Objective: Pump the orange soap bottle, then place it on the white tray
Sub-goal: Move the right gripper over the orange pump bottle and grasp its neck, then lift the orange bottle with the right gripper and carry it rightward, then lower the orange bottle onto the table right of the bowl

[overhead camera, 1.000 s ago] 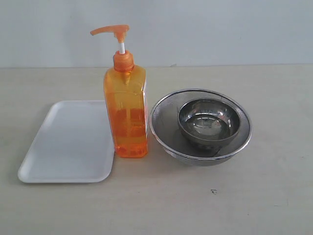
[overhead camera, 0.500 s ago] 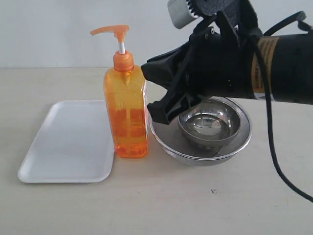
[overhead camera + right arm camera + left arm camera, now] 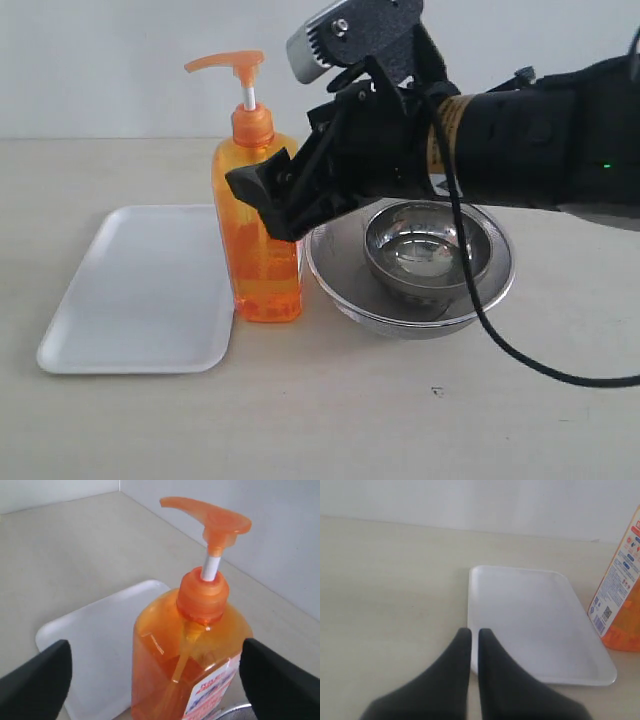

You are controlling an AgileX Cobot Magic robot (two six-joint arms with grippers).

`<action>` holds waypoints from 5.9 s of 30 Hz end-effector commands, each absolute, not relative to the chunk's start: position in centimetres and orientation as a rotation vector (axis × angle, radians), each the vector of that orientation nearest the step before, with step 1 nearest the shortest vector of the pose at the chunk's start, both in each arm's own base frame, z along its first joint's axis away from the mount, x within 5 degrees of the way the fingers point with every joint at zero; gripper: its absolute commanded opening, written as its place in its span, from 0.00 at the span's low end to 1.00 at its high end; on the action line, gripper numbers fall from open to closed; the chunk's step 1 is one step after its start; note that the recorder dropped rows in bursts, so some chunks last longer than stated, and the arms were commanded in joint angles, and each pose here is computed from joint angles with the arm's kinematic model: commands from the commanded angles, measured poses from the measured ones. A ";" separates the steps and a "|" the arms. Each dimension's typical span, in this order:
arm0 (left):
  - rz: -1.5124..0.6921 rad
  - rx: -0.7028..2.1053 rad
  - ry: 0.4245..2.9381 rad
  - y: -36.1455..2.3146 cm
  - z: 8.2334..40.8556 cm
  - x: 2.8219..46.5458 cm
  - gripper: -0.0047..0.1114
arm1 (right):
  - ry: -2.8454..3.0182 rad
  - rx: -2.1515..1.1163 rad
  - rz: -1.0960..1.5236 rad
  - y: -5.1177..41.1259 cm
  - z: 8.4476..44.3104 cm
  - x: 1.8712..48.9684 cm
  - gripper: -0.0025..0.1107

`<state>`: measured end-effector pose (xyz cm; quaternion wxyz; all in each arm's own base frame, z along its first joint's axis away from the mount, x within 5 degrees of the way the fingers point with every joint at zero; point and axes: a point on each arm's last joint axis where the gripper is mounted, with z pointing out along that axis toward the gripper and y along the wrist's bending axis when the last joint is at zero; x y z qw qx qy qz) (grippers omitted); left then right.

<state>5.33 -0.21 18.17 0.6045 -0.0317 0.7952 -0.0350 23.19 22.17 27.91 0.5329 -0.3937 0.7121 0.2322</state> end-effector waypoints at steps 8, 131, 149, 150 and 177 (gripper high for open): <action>-0.068 -0.064 1.839 -0.2 18.1 5.3 0.08 | 1.520 -0.854 0.525 25.0 26.8 27.0 0.73; -0.068 -0.064 1.839 -0.2 18.1 5.3 0.08 | 1.581 -0.308 0.038 4.3 35.2 25.9 0.02; -0.068 -0.064 1.839 -0.2 18.1 5.3 0.08 | 1.622 -0.256 0.133 2.4 29.5 27.5 0.02; -0.068 -0.064 1.839 -0.2 18.1 5.3 0.08 | 1.622 -0.261 0.133 2.4 29.3 27.5 0.02; -0.068 -0.064 1.839 -0.2 18.1 5.3 0.08 | 1.750 -0.338 0.095 2.4 25.4 29.3 0.32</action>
